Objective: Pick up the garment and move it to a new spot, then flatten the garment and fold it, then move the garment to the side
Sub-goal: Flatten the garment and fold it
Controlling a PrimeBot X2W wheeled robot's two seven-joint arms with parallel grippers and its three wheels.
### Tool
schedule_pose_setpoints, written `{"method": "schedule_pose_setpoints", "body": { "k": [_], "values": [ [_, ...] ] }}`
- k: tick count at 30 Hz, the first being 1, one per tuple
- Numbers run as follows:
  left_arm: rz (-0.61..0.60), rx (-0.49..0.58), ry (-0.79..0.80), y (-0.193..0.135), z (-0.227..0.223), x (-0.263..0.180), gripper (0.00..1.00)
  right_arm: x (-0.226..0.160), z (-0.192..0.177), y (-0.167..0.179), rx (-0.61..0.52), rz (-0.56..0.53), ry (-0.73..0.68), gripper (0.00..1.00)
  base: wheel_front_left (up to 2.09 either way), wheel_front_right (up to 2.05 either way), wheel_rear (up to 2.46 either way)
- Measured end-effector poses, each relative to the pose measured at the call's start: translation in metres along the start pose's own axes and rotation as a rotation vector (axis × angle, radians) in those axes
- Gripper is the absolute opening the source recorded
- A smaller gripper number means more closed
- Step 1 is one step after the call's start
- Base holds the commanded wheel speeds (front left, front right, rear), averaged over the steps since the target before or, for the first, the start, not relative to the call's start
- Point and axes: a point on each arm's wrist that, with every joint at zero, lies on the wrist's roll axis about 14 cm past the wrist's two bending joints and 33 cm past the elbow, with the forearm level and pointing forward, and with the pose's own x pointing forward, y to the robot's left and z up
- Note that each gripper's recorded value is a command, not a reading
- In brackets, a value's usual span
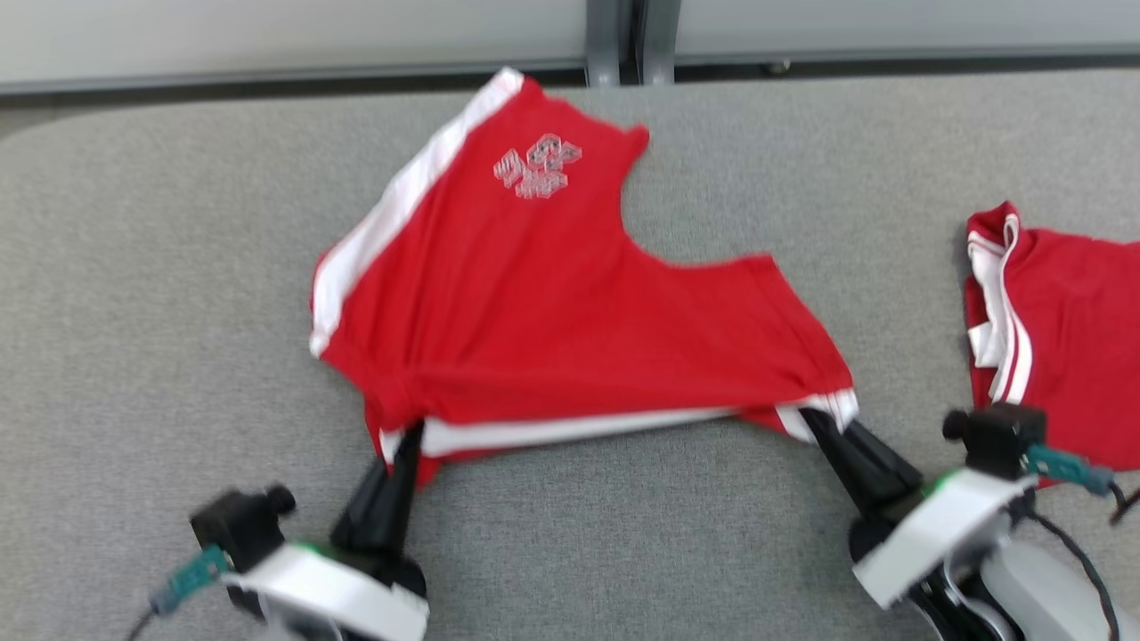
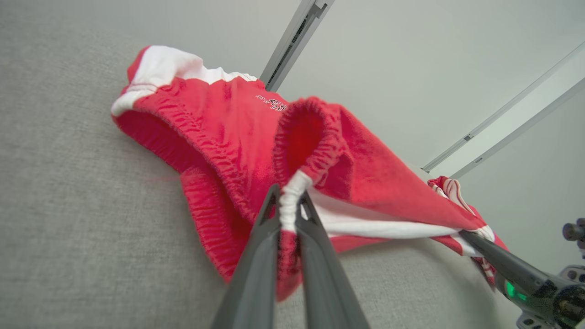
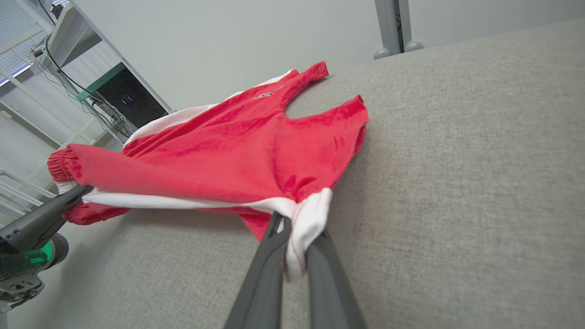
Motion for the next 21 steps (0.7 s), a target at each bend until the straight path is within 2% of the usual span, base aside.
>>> {"method": "schedule_pose_setpoints", "body": {
  "k": [12, 16, 21],
  "values": [
    [0.059, -0.079, 0.059, -0.022, -0.044, -0.096, 0.00, -0.093, -0.021, 0.012, -0.013, 0.013, 0.103, 0.00, 0.00, 0.00, 0.00],
    [0.062, -0.093, 0.053, -0.026, -0.042, -0.104, 0.00, -0.094, -0.007, 0.015, -0.044, 0.034, 0.105, 0.00, 0.00, 0.00, 0.00],
    [0.065, -0.147, 0.050, -0.030, -0.037, -0.101, 0.00, -0.068, 0.012, 0.033, -0.131, 0.109, 0.122, 0.00, 0.00, 0.00, 0.00]
  ]
}}
